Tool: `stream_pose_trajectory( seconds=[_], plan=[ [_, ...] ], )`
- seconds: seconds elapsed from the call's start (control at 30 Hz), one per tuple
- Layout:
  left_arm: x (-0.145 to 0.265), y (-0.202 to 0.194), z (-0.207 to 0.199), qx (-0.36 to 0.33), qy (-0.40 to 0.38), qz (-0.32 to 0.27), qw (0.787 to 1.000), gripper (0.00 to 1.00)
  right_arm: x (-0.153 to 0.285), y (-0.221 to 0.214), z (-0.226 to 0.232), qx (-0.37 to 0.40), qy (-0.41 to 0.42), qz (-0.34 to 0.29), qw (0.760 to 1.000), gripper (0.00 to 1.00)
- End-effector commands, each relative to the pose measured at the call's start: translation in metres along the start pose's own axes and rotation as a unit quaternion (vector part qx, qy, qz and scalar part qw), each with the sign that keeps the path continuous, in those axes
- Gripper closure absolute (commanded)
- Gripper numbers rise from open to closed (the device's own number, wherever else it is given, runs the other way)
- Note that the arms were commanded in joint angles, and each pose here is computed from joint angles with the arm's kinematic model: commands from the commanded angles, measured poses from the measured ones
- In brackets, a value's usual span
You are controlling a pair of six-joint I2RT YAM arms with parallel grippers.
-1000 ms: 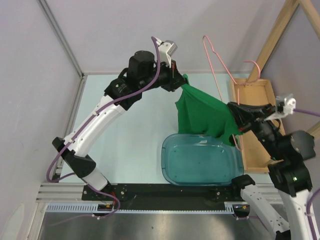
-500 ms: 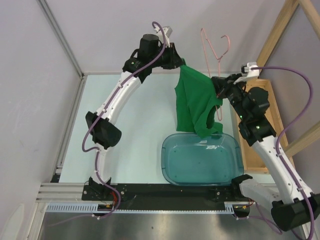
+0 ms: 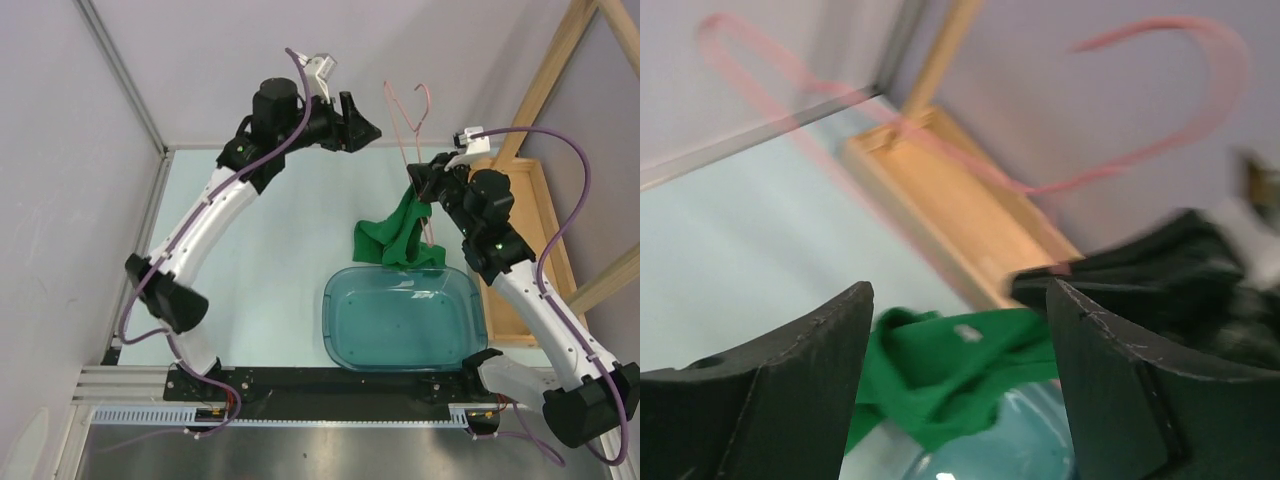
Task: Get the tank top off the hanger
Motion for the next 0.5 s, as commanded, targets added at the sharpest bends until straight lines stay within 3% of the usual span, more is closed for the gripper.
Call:
stream_pose_trajectory(
  seconds=[0.0, 0.1, 0.37, 0.47],
  plan=[
    [0.028, 0.018, -0.074, -0.017, -0.137, -0.088, 0.986, 0.26, 0.005, 0.022, 0.013, 0.006, 0.017, -0.034, 0.999, 1.0],
    [0.022, 0.015, -0.088, -0.02, -0.141, -0.102, 0.984, 0.27, 0.008, 0.021, 0.016, -0.003, 0.024, -0.037, 0.999, 1.0],
    [0.003, -0.011, -0.082, 0.006, -0.112, -0.085, 0.99, 0.41, 0.011, 0.025, 0.021, -0.021, 0.038, -0.048, 0.998, 1.0],
    [-0.002, -0.016, -0.08, 0.007, -0.108, -0.079, 0.991, 0.39, 0.01, 0.025, 0.023, -0.027, 0.043, -0.048, 0.998, 1.0]
  ],
)
Point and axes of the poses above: each gripper's point midway between its finger pads, its own x axis back along the fingers, its own z axis along the line the jaws close on, y = z × x, the point moved 10 cm from there along x, back along the fingers, and after that the axes turned 3 degrees about -x, right-handed, at the moved point
